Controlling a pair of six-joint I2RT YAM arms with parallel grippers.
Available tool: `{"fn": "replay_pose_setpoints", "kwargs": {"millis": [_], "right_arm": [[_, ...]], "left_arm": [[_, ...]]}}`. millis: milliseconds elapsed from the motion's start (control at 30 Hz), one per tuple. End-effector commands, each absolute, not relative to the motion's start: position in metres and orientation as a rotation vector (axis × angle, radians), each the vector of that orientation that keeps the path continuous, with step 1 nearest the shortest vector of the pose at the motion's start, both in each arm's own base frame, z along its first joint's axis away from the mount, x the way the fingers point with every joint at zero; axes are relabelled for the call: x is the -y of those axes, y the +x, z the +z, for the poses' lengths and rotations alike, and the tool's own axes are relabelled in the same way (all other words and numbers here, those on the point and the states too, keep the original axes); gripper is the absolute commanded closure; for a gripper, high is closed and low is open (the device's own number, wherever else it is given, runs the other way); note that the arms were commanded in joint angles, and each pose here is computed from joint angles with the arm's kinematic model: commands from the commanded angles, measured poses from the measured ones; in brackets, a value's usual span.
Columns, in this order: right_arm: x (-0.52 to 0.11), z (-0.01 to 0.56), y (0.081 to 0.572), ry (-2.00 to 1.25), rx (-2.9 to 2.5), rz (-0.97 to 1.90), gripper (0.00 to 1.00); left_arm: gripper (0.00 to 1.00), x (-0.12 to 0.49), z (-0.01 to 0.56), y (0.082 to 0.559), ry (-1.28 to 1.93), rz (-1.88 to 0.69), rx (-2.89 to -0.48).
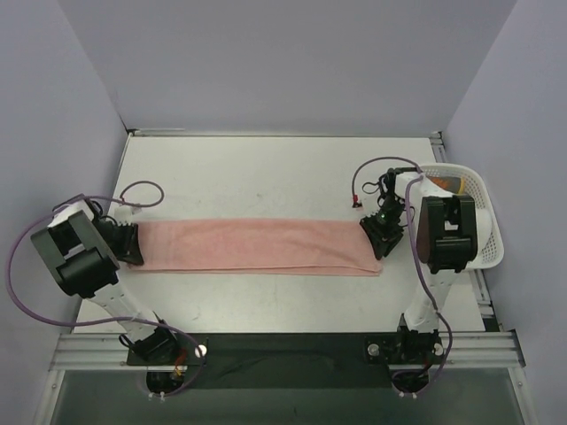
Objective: Roll the towels
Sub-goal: Fold the towel
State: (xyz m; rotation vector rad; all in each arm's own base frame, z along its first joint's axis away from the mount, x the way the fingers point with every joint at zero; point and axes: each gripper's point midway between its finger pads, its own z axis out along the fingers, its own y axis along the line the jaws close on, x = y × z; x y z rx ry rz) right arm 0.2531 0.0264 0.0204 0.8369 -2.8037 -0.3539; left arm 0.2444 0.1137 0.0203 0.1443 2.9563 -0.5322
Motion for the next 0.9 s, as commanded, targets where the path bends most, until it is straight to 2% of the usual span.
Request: {"fn": "replay_pose_setpoints", "kwargs": {"millis": [0, 100, 233, 367, 600, 867], "right_arm": [[-0.029, 0.051, 0.254, 0.897, 2.824, -0.347, 0.69], [-0.052, 0.076, 0.251, 0.982, 2.863, -0.473, 0.68], [-0.075, 0.090, 0.245, 1.123, 2.879, -0.530, 0.68], [-0.097, 0.082, 0.244, 1.291, 2.870, -0.465, 0.68], [-0.144, 0.063, 0.240, 1.604, 2.795, -0.285, 0.69], [-0.185, 0.045, 0.243, 1.815, 2.743, -0.066, 0.57]], "left_arm": [[0.64, -0.116, 0.052, 0.272, 0.317, -0.547, -2.766], [0.60, -0.085, 0.087, 0.286, 0.489, -0.571, -2.615], [0.57, -0.055, 0.089, 0.288, 0.609, -0.577, -2.613], [0.51, -0.050, 0.074, 0.294, 0.422, -0.637, -2.669], [0.49, -0.063, 0.036, 0.295, 0.123, -0.723, -2.788], [0.47, -0.070, 0.014, 0.282, 0.046, -0.705, -2.879]]}}
